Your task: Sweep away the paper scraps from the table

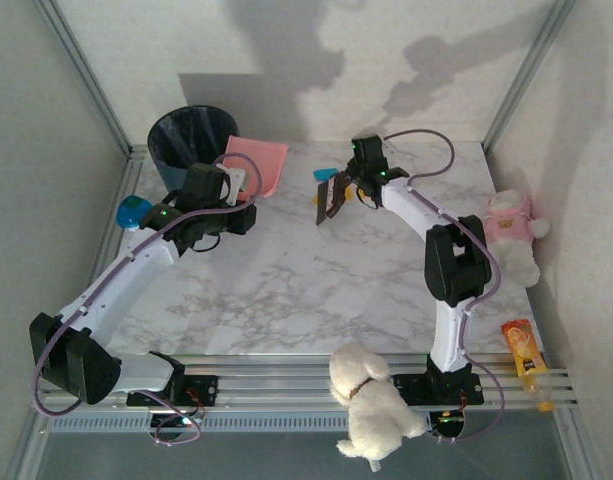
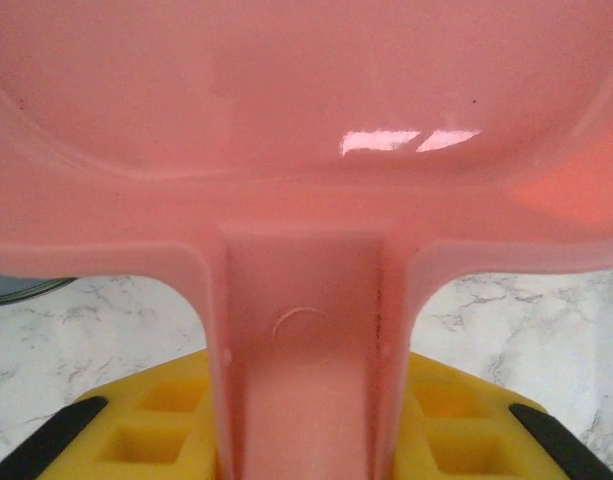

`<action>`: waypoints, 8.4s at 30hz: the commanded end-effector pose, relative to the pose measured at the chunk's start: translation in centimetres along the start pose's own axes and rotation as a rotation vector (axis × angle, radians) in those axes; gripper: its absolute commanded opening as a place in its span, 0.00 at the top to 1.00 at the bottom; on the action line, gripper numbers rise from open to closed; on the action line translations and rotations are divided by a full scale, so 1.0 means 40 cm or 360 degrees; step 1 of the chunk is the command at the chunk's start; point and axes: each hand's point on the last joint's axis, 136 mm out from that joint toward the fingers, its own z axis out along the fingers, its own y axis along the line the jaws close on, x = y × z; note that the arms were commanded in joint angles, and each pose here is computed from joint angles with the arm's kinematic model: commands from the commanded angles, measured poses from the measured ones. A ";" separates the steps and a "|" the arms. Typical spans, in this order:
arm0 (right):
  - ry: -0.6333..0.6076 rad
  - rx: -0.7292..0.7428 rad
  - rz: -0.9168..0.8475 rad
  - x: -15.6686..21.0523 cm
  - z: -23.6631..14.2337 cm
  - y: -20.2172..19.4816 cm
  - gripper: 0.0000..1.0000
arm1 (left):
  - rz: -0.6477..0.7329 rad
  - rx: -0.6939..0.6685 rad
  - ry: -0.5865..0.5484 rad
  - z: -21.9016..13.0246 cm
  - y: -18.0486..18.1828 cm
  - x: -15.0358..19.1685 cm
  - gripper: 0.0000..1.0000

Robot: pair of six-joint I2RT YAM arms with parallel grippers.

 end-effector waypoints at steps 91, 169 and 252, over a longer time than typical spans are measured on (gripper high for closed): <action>-0.0002 -0.0429 -0.0149 -0.155 -0.155 0.017 1.00 | 0.0145 0.0007 0.0606 0.148 -0.048 0.264 1.00; 0.0122 -0.0304 -0.1642 0.130 -0.083 0.012 1.00 | 0.0639 0.0069 0.1426 0.359 -0.093 0.434 1.00; -0.0028 -0.0507 -0.1185 0.188 -0.294 0.120 1.00 | 0.0635 0.0105 0.1453 0.328 -0.103 0.444 1.00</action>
